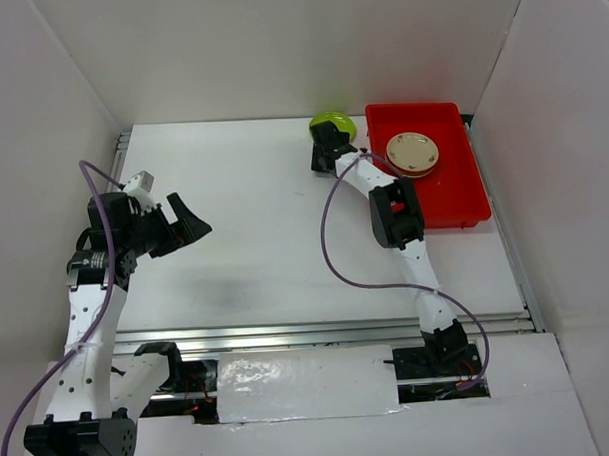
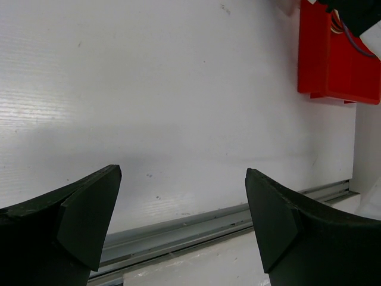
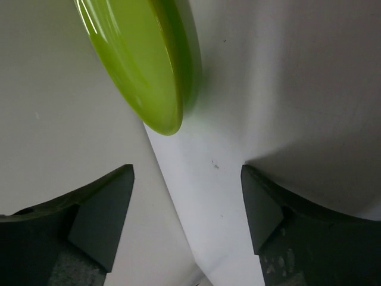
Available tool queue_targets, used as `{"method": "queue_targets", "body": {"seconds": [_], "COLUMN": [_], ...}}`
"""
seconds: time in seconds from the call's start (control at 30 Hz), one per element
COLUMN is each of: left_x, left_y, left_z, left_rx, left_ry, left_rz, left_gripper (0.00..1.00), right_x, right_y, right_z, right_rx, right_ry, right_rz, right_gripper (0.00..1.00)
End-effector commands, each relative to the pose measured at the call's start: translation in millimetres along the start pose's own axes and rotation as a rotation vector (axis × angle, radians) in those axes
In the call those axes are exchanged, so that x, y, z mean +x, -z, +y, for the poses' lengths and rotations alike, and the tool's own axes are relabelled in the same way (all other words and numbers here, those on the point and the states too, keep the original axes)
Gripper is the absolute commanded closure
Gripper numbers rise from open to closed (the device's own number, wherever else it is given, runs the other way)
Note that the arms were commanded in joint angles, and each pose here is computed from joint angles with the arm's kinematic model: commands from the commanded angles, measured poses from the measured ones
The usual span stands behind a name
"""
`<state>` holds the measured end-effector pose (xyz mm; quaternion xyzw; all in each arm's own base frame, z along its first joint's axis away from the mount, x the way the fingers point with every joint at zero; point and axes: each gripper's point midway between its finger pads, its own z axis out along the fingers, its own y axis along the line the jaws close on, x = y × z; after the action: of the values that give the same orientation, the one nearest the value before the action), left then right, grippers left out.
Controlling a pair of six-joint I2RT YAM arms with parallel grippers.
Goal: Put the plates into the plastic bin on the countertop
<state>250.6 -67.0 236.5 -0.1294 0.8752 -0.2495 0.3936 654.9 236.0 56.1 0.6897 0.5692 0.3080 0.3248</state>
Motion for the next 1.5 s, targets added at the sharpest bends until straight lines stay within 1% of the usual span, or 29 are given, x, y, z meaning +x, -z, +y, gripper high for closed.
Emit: {"method": "queue_targets", "body": {"seconds": [0.0, 0.03, 0.1, 0.37, 0.5, 0.6, 0.67, 0.77, 0.93, 1.1, 1.13, 1.17, 1.23, 1.27, 1.47], "left_x": [-5.0, -5.8, -7.4, -9.6, -9.3, -8.0, -7.5, -7.0, -7.2, -8.3, -8.5, -8.7, -8.3, -8.4, -6.6], "left_y": [0.6, 0.8, 0.8, 1.7, 1.6, 0.6, 0.6, 1.0, 1.4, 1.4, 1.6, 1.9, 2.3, 2.7, 2.3], "left_z": [-10.7, -10.9, -10.8, -15.1, -14.4, -15.7, -17.0, -17.9, -17.5, -19.6, -19.7, -19.1, -20.1, -19.6, -17.3], "left_rx": [0.073, 0.073, 0.069, 0.09, 0.089, 0.101, 0.11, 0.117, 0.116, 0.124, 0.124, 0.12, 0.125, 0.122, 0.116], "left_ry": [-0.04, -0.041, -0.042, -0.038, -0.039, -0.041, -0.039, -0.043, -0.043, -0.044, -0.045, -0.041, -0.043, -0.044, -0.043], "left_rz": [-0.023, -0.026, -0.03, -0.032, -0.034, -0.031, -0.032, -0.029, -0.037, -0.034, -0.033, -0.035, -0.034, -0.036, -0.036], "left_gripper": [0.01, 0.01, 0.01, 0.01, 0.01, 0.01, 0.01, 0.01, 0.01, 0.01, 0.01, 0.01, 0.01, 0.01, 0.01], "right_x": [-15.3, -16.6, -17.9, -26.9, -32.7, -35.2, -36.6, -39.0, -43.8, -47.0, -47.3, -47.0, -48.1, -48.9, -49.8], "right_y": [-14.8, -19.2, -20.4, -30.7, -34.2, -38.2, -39.7, -43.2, -49.1, -52.7, -53.3, -53.2, -55.3, -55.6, -55.8], "right_z": [-10.7, -15.0, -7.8, -0.3, 4.2, 6.2, 10.1, 13.5, 19.6, 22.3, 23.4, 24.3, 23.4, 23.5, 24.3], "right_rx": [0.045, 0.051, 0.031, 0.005, -0.014, -0.034, -0.051, -0.07, -0.096, -0.106, -0.109, -0.112, -0.11, -0.111, -0.122], "right_ry": [0.009, 0.013, 0.002, -0.01, -0.008, 0.003, 0.022, 0.028, 0.034, 0.037, 0.036, 0.041, 0.039, 0.041, 0.042], "right_rz": [-0.066, -0.071, -0.077, -0.105, -0.125, -0.13, -0.128, -0.123, -0.113, -0.108, -0.107, -0.106, -0.104, -0.104, -0.077], "right_gripper": [0.23, 0.24, 0.28, 0.28, 0.3, 0.36, 0.42, 0.45, 0.47, 0.53, 0.55, 0.59, 0.63, 0.67, 0.76]}}
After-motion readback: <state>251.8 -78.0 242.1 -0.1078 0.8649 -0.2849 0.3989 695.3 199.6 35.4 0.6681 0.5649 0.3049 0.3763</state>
